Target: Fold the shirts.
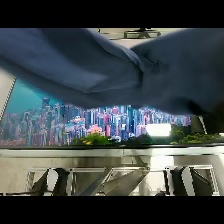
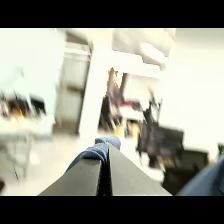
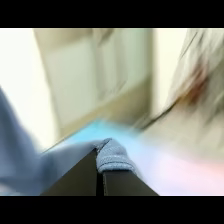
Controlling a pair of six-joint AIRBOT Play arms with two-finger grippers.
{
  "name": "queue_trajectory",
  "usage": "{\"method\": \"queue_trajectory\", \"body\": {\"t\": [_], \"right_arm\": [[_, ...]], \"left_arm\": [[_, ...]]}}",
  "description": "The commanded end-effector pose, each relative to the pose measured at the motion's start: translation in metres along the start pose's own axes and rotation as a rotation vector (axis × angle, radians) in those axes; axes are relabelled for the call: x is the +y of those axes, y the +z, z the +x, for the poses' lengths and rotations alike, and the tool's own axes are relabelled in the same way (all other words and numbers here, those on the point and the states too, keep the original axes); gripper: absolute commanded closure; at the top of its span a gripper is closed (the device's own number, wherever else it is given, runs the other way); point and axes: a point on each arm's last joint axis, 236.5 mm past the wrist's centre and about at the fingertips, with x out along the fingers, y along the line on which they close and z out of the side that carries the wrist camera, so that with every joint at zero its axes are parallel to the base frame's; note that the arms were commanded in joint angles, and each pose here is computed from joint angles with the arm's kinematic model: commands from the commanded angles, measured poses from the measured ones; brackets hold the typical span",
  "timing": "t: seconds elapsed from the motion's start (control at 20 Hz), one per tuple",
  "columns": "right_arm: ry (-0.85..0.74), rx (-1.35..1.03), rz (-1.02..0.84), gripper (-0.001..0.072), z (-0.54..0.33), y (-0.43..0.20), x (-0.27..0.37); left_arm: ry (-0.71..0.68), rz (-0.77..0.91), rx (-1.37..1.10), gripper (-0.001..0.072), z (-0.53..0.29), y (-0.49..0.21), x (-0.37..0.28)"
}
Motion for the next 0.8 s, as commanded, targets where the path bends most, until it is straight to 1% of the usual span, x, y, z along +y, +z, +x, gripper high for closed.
{"method": "queue_trajectory", "body": {"t": [0.0,0.05,0.1,0.15,0.2,0.25,0.3,0.35,0.45,0.6,0.7,0.75], "right_arm": [[-0.156,-0.084,-0.216,0.0688,-0.008,0.053,0.028],[-0.203,-0.058,-0.176,0.0688,-0.009,0.047,0.01],[-0.208,-0.029,-0.128,0.0688,-0.008,0.038,-0.008],[-0.179,-0.008,-0.059,0.0689,-0.005,0.028,-0.026],[-0.139,0.008,0.007,0.0689,0.0,0.017,-0.043],[-0.101,0.039,0.065,0.0689,0.006,0.0,-0.062],[-0.066,0.1,0.125,0.0689,0.018,-0.028,-0.083],[-0.049,0.181,0.175,0.0689,0.032,-0.063,-0.101],[-0.118,0.381,0.275,0.069,0.061,-0.157,-0.154],[-0.225,0.623,0.435,0.069,0.085,-0.306,-0.226],[-0.274,0.7,0.572,0.069,0.095,-0.387,-0.27],[-0.291,0.721,0.627,0.069,0.097,-0.417,-0.287]], "left_arm": [[0.033,0.047,-0.205,0.0705,-0.012,0.067,-0.025],[0.078,0.047,-0.155,0.0705,-0.011,0.059,-0.004],[0.137,0.034,-0.056,0.0704,-0.008,0.039,0.022],[0.173,-0.007,0.055,0.0691,-0.001,0.012,0.045],[0.18,-0.062,0.166,0.0686,0.01,-0.021,0.066],[0.173,-0.105,0.258,0.0686,0.024,-0.055,0.083],[0.201,-0.132,0.351,0.0687,0.036,-0.093,0.108],[0.244,-0.152,0.447,0.0687,0.043,-0.132,0.133],[0.379,-0.23,0.649,0.0687,0.045,-0.219,0.192],[0.55,-0.29,0.936,0.0687,0.015,-0.346,0.275],[0.607,-0.363,1.025,0.0687,-0.008,-0.41,0.317],[0.643,-0.4,1.037,0.0687,-0.02,-0.438,0.341]]}}
